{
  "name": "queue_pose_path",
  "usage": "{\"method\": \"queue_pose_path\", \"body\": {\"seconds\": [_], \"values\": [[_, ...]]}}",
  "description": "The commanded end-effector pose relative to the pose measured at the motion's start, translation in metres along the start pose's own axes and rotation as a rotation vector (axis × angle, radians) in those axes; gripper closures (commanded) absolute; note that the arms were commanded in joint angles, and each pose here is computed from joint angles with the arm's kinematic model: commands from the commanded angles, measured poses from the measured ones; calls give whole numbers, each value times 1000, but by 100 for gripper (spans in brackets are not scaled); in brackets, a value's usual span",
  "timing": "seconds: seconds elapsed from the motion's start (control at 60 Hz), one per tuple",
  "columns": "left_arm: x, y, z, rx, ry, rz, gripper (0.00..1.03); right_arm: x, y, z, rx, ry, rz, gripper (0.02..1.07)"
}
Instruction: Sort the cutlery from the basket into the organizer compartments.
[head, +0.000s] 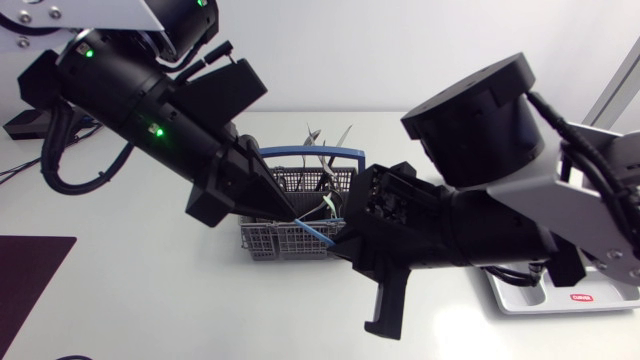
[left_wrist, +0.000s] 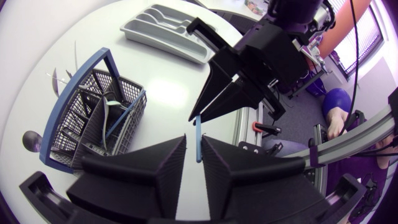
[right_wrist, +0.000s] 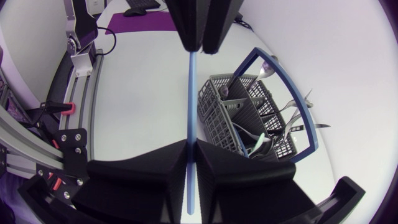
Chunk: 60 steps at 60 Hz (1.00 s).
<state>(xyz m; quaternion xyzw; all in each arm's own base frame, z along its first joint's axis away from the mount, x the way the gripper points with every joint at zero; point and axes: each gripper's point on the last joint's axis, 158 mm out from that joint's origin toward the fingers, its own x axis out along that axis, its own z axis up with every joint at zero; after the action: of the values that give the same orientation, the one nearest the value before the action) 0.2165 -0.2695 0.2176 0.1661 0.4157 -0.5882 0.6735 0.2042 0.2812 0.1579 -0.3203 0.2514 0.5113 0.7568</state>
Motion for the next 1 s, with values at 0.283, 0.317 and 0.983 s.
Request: {"method": "queue_pose_path", "body": {"seconds": [0.283,0.317,0.983], "values": [[-86,64,75,-115,-387,253,23,-35,1,-24,67,26,-45,97],[-87,66,75,-107,-394,260,23,-40,-4,-29,84,33,-64,97],[52,46,16,332,-30,417,23,-108,-139,-194,745,147,-486,97]]}}
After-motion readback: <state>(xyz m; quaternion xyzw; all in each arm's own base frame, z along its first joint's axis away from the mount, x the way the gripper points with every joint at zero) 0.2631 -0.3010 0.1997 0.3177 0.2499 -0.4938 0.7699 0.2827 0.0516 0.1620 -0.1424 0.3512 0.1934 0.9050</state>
